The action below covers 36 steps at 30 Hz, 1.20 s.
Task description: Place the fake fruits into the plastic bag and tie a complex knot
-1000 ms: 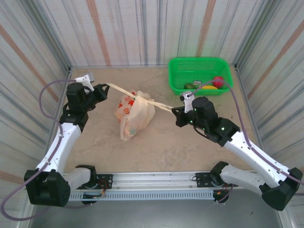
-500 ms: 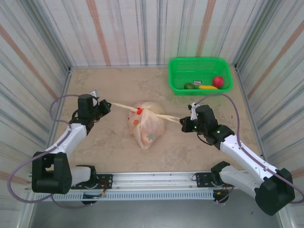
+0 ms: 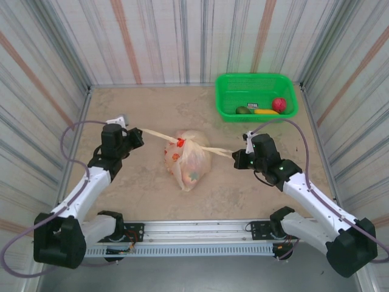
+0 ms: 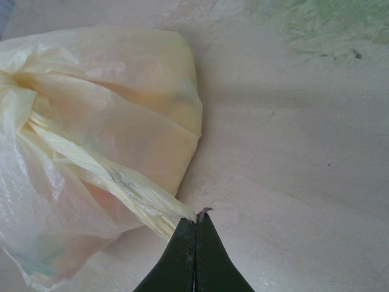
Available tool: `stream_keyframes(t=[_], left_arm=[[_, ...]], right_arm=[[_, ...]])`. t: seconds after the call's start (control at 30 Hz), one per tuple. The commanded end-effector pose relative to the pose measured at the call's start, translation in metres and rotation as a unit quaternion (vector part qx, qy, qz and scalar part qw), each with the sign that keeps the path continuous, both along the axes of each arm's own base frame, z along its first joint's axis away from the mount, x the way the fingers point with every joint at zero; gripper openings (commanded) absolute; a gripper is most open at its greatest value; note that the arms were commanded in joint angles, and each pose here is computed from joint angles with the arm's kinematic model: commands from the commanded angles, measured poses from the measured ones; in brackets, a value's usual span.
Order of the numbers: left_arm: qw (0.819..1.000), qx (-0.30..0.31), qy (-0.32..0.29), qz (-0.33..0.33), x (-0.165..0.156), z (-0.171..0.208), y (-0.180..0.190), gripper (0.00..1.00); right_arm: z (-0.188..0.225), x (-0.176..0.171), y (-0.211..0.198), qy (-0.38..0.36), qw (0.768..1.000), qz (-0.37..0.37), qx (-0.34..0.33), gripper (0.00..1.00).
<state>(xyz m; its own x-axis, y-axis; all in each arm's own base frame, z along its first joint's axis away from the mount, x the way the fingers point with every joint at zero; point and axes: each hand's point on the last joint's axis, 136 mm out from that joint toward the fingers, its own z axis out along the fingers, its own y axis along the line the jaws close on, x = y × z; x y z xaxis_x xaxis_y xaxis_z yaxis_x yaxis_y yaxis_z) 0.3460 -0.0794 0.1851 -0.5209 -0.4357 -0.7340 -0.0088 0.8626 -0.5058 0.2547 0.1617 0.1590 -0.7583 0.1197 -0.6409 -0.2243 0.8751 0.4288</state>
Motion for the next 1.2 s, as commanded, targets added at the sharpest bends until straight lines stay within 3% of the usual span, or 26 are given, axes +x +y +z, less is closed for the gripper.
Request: stream_keyframes(t=[0.0,0.4,0.83,0.93,1.07,1.17], left_arm=[[0.994,0.007,0.030,0.101,-0.014,-0.025,0.044,0.00],[0.984,0.028,0.086,0.156,-0.031,-0.059,0.066,0.00],[0.981,0.033,0.090,0.166,-0.032,-0.062,0.072,0.00],[0.986,0.029,0.079,0.145,-0.027,-0.057,0.065,0.00],[0.997,0.046,0.041,0.053,-0.015,-0.033,0.026,0.00],[0.998,0.064,0.021,0.014,-0.018,-0.018,0.005,0.01]], right_arm=[[-0.013,-0.002,-0.038,0.014,0.995,-0.088,-0.043,0.00],[-0.074,-0.010,-0.092,0.121,0.960,-0.251,-0.027,0.00],[-0.070,-0.005,-0.093,0.120,0.959,-0.258,-0.007,0.00],[-0.066,-0.001,-0.084,0.115,0.965,-0.234,0.013,0.00],[-0.038,0.008,-0.048,0.083,0.986,-0.135,0.050,0.00],[-0.015,0.011,-0.038,0.048,0.993,-0.101,0.045,0.08]])
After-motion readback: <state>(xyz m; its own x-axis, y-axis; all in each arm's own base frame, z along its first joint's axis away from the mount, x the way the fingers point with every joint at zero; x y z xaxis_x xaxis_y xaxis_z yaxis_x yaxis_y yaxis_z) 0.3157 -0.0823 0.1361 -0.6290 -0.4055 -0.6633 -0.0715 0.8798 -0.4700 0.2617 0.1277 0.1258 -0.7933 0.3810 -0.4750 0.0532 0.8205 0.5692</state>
